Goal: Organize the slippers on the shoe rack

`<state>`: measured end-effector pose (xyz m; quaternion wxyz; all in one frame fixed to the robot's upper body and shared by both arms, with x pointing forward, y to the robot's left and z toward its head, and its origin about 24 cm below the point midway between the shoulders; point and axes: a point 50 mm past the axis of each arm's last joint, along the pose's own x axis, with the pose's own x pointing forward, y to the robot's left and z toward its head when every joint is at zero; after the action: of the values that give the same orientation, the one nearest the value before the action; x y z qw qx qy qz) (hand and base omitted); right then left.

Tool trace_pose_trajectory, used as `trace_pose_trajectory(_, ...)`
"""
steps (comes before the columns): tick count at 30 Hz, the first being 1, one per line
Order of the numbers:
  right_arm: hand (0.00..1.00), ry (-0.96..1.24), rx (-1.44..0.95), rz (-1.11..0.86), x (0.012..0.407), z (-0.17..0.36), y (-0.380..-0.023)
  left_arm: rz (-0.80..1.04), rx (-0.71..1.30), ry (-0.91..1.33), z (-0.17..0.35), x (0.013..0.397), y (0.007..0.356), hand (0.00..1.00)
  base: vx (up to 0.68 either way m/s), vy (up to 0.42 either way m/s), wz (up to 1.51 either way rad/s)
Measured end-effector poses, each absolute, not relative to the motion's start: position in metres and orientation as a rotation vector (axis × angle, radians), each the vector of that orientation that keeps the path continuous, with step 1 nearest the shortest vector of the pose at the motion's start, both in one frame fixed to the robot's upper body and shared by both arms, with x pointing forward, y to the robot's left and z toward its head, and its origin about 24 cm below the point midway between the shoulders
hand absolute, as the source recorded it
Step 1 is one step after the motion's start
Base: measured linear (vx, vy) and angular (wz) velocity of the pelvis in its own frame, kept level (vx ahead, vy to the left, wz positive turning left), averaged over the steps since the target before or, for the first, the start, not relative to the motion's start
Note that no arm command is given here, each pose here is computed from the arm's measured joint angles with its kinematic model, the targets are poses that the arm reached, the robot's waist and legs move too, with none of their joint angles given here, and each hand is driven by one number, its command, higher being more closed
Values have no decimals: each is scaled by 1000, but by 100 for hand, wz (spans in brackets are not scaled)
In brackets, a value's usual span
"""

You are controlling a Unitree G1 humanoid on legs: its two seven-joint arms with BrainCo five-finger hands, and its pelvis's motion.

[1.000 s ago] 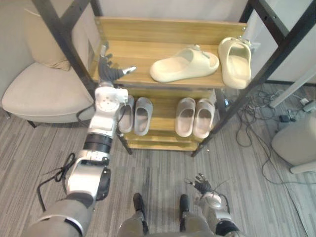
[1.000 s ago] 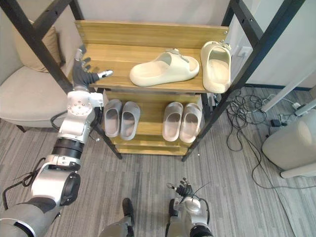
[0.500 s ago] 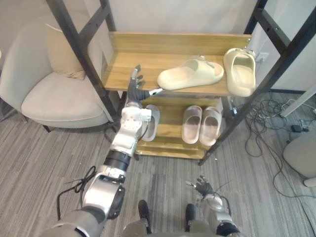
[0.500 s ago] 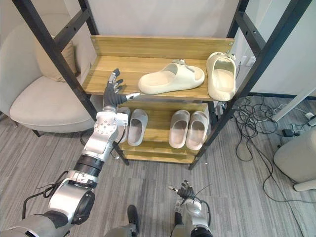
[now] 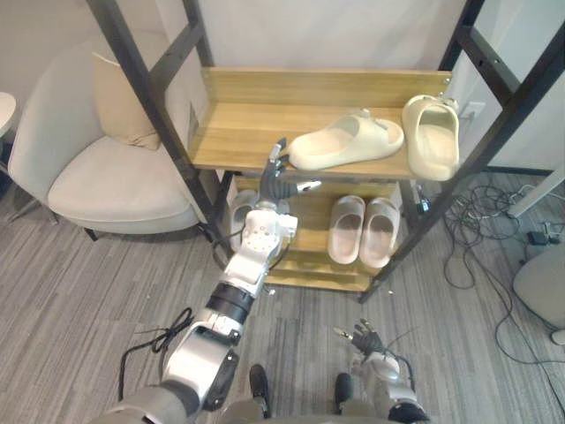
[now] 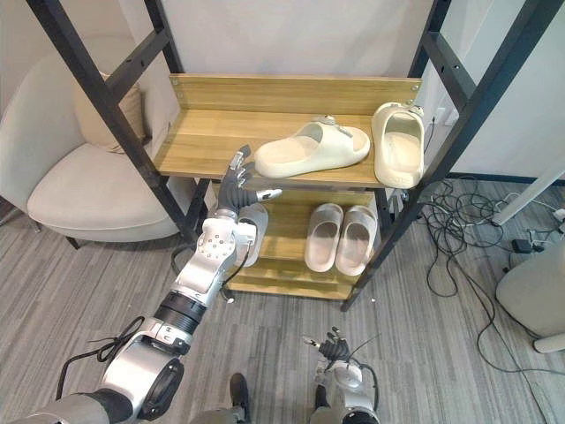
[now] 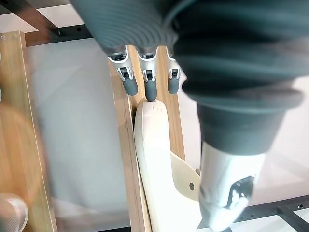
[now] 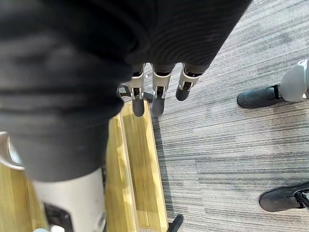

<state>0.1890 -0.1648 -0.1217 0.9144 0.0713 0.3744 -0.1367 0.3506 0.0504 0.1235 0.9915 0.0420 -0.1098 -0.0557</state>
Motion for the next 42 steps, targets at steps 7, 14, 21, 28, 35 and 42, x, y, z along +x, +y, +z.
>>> trace_pose_trajectory(7, 0, 771, 145, -293, 189, -122, -166, -172, 63, -190, 115, 345, 32, 0, 8, 36, 0)
trace_pose_trajectory(14, 0, 753, 150, -291, 193, -119, -164, -313, 47, -136, 103, 332, -3, 0, 0, 28, -1)
trace_pose_trajectory(21, 0, 753, 150, -291, 193, -119, -164, -387, 54, -129, 101, 325, -16, 0, 3, 23, 0)
trace_pose_trajectory(28, 0, 751, 165, -287, 195, -118, -158, -426, 61, -124, 99, 320, -24, 0, 3, 7, -3)
trace_pose_trajectory(35, 0, 779, 196, -321, 185, -123, -158, -444, 8, -236, 127, 314, -27, 0, 7, 32, 0)
trace_pose_trajectory(42, 0, 819, 195, -332, 171, -130, -159, -444, -92, -368, 154, 302, -11, 0, 18, 18, 11)
